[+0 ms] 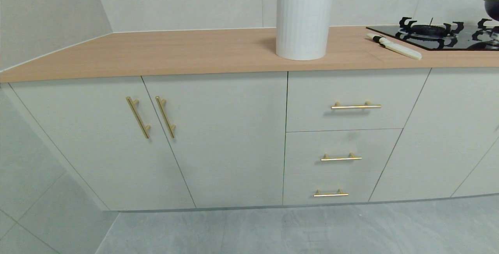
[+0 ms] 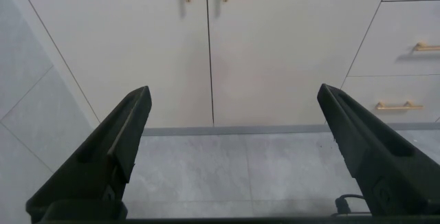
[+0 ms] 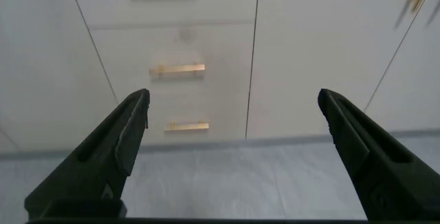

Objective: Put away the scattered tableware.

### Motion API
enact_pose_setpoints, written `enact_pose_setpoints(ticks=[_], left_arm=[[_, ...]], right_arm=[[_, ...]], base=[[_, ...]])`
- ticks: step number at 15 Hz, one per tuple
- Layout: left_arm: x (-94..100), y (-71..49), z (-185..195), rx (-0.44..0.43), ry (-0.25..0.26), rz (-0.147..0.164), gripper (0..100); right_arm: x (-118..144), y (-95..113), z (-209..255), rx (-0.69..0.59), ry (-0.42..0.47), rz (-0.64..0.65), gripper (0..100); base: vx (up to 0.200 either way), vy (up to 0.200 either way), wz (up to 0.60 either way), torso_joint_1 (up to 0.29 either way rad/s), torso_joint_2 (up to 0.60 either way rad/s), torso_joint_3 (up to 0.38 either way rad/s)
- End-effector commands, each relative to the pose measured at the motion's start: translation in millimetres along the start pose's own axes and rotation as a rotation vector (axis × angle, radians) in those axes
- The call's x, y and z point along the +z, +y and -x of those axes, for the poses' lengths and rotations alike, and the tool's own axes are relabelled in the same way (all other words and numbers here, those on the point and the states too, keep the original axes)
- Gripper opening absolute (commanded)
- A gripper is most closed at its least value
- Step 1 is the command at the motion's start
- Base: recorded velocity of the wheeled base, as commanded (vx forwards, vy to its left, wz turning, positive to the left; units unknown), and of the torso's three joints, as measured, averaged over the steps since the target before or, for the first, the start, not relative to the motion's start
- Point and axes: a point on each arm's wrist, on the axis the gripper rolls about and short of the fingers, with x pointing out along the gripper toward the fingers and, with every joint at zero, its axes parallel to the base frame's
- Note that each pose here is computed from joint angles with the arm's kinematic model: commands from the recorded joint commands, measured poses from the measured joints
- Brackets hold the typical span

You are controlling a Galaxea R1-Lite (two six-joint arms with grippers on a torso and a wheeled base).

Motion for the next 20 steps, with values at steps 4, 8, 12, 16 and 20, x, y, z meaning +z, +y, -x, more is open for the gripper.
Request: enact_pose_setpoints(ticks=[4, 8, 12, 16, 20], left_arm=[[-0.1, 0.0, -0.1, 0.001, 0.002, 0.0, 100], [-0.1, 0.0, -0.1, -0.001, 0.002, -0.001, 100], [-0.1, 0.0, -0.1, 0.001, 0.002, -0.001, 100], [-0.2, 0.0, -0.1, -0.001, 0.003, -0.004, 100], [-0.2, 0.0, -0.1, -0.001, 0.003, -0.004, 100]], right_arm=[[-3.8, 0.0, -0.7, 0.0, 0.033, 0.004, 100], [-6.3, 0.6, -0.5, 0.028, 0.057, 0.012, 100], [-6.3, 0.6, -0.5, 0.027, 0.057, 0.008, 100], [-6.3, 0.6, -0.5, 0.029, 0.057, 0.008, 100], [-6.3, 0.6, -0.5, 0.027, 0.057, 0.008, 100]], base=[[0.0, 0.0, 0.0, 0.0, 0.0, 0.0], [0.0, 0.0, 0.0, 0.0, 0.0, 0.0], [0.0, 0.0, 0.0, 0.0, 0.0, 0.0], [0.0, 0.0, 0.0, 0.0, 0.0, 0.0], [0.2, 0.0, 0.0, 0.004, 0.0, 0.004]])
